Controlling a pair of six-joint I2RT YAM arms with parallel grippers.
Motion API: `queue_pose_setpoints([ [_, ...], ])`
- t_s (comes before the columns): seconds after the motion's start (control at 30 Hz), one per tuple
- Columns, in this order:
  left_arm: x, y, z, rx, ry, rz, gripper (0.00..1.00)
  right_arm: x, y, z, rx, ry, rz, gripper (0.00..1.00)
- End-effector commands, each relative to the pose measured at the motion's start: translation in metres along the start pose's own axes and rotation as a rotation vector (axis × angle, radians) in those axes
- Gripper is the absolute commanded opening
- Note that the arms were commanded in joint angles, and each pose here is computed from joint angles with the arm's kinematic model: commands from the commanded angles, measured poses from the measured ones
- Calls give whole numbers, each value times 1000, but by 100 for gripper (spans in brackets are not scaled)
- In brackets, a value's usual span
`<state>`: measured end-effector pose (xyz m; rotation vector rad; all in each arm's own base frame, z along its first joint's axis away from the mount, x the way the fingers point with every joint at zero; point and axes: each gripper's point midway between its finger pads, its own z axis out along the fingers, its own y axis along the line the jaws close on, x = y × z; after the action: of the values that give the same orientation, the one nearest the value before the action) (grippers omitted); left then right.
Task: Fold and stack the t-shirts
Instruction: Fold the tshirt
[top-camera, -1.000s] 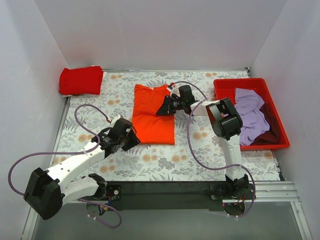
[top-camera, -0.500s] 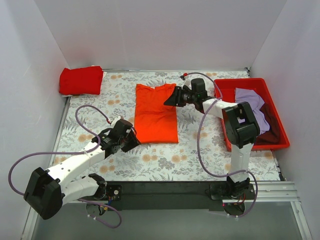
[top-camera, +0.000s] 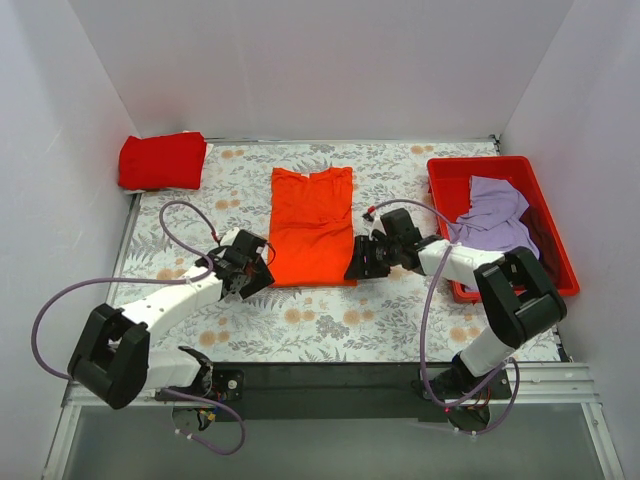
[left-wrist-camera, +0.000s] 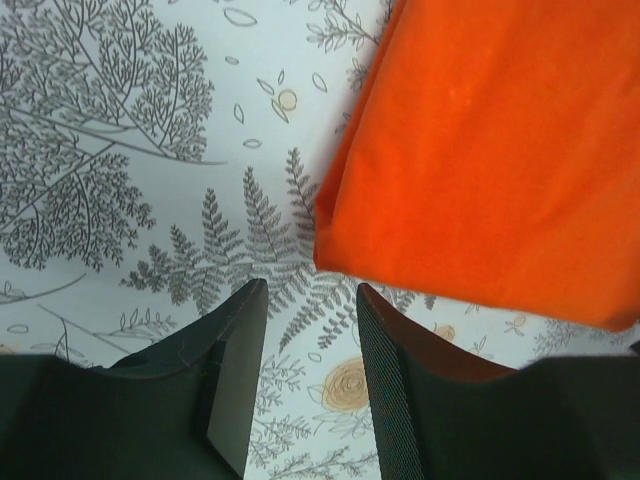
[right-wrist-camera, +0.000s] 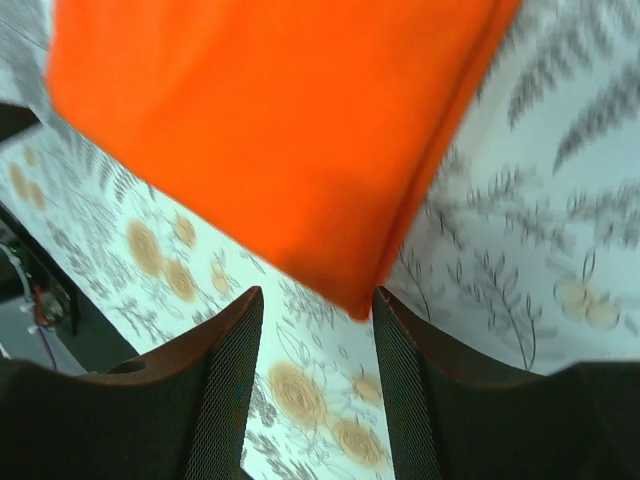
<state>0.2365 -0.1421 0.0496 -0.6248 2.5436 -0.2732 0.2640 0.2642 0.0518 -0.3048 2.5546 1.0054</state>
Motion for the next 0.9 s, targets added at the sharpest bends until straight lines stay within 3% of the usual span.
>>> queue_pose_setpoints([
  [0.0, -23, -16, 6, 32, -54, 3, 40, 18, -8, -11, 71, -1, -20, 54],
  [0.4, 3, -14, 41, -3, 63, 15, 38, 31, -2, -18, 90, -14, -34, 56],
  [0.53, 25, 1, 39, -15, 134, -4, 24, 34, -3, -18, 120, -10, -41, 56],
  [0.57, 30, 4, 37, -15, 148, -7, 16, 30, -2, -19, 128, -17, -43, 56],
  [0.73, 57, 23, 20, -12, 202, -41, 0, 30, -1, -19, 191, -25, -65, 56],
  [0.87, 75, 24, 6, 24, 234, -53, 0, 33, 1, -17, 222, -14, -68, 56],
])
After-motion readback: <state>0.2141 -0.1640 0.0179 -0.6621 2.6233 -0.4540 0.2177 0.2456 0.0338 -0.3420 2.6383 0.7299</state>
